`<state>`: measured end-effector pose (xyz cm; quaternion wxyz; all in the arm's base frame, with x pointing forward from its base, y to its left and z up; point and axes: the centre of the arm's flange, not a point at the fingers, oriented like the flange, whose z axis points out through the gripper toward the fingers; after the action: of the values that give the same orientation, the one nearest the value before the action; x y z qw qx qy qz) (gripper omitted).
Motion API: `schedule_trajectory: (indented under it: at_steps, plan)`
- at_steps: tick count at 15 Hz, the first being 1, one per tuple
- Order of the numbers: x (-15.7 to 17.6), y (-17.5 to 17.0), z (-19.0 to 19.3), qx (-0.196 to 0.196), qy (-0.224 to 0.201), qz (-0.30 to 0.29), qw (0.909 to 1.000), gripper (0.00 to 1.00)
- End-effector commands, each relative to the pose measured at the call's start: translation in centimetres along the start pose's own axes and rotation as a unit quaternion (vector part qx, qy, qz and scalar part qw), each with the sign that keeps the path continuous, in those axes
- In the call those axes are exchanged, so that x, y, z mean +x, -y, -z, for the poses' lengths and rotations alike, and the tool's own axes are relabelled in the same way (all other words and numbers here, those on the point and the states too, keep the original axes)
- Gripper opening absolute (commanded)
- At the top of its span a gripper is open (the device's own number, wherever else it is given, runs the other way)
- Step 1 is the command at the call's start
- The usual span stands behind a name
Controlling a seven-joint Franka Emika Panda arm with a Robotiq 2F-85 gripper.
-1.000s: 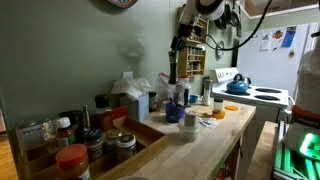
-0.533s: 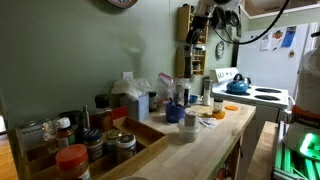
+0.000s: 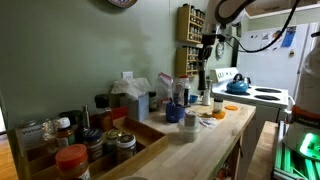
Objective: Move the bottle of black pepper to the right
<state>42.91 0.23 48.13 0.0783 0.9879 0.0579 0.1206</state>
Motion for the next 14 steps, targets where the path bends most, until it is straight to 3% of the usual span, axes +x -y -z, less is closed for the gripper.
schedule_trajectory:
  at_steps: [1,3,4,7,14]
  plan:
    - [-0.2,-0.2,-0.5,0.001,0.005,-0.002,1.0,0.7]
    - [-0.2,-0.1,-0.6,0.001,0.006,0.0,1.0,0.7]
    - [-0.1,0.0,-0.5,0.001,0.006,0.001,1.0,0.45]
    - [-0.6,-0.2,-1.8,0.01,-0.005,-0.035,0.9993,0.45]
    - [-1.5,0.1,-6.0,-0.001,0.007,-0.05,0.9987,0.45]
